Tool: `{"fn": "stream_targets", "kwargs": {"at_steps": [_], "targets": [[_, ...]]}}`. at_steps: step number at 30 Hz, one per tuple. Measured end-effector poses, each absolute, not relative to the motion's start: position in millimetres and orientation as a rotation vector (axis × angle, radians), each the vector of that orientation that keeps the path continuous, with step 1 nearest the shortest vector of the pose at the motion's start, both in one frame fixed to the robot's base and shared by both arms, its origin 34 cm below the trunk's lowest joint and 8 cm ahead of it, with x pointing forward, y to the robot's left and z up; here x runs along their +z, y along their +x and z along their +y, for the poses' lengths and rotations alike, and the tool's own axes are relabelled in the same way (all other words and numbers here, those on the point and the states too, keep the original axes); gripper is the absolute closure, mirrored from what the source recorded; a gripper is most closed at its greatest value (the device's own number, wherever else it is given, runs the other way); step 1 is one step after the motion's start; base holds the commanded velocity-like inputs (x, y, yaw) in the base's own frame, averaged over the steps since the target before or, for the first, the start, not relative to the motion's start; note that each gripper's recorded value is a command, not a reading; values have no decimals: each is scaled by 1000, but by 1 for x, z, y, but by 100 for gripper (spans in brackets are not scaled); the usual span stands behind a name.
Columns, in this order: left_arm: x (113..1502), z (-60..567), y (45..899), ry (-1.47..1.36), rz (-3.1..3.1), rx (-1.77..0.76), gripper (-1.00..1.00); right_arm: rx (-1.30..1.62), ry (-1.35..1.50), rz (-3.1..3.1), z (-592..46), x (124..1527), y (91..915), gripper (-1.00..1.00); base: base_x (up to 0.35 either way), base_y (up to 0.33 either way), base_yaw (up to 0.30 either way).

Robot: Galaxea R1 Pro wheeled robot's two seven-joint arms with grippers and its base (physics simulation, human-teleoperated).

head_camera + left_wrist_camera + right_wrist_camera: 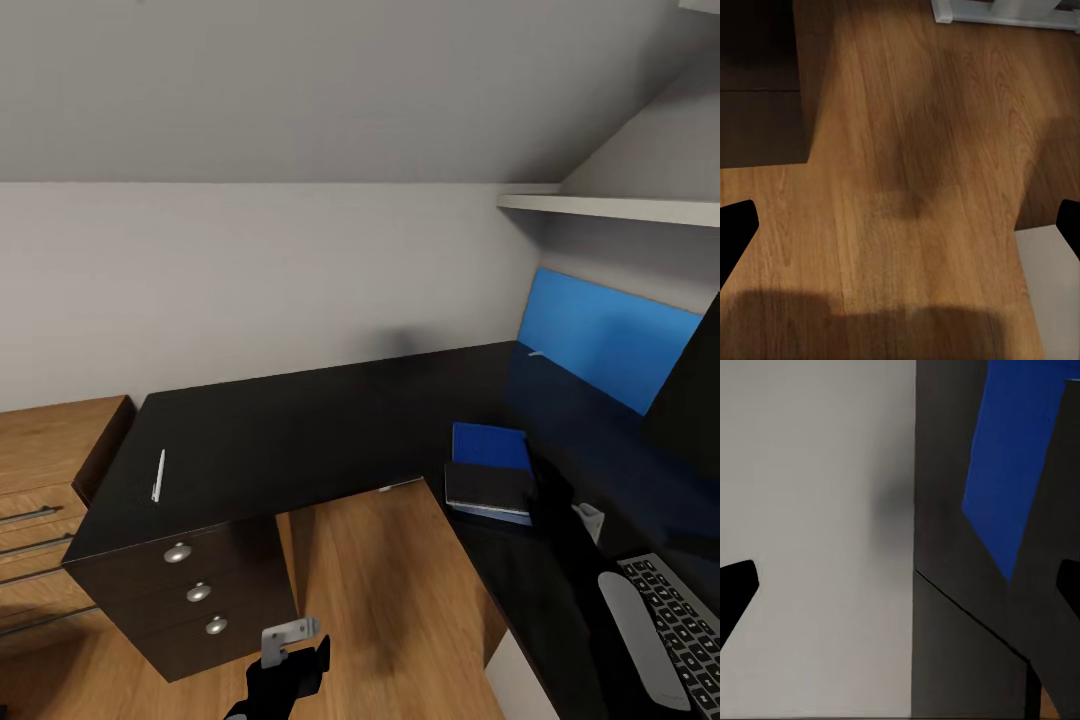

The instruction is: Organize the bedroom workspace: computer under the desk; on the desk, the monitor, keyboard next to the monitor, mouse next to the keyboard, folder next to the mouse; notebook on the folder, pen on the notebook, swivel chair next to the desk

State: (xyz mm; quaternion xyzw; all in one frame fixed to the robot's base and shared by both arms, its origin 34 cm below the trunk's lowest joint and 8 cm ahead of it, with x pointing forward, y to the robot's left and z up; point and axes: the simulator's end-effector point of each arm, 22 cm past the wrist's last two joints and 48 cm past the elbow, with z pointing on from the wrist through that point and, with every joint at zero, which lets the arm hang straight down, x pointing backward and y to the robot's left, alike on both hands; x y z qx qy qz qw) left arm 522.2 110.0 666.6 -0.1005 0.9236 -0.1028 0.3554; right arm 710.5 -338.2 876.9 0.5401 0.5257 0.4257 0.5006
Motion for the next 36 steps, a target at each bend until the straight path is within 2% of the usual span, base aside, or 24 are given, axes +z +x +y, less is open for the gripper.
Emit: {"fn": "stream_targets", "kwargs": {"at_steps": [7,14,20,36], "targets": [[667,110,522,-260,2385,-265,-100,1061,1285,1300,-317,879,713,-100,0,0,24],[670,110,523,-259,2378,-266,-100,1107,1251,1346,-280,881,716,-100,0,0,155],[672,110,524,-258,2373,-266,-100,1120,1238,1353,-273,884,716,-100,0,0,147],[672,110,525,-257,2372,-265,-100,1150,1204,1391,-261,885,716,-100,0,0,7]]}}
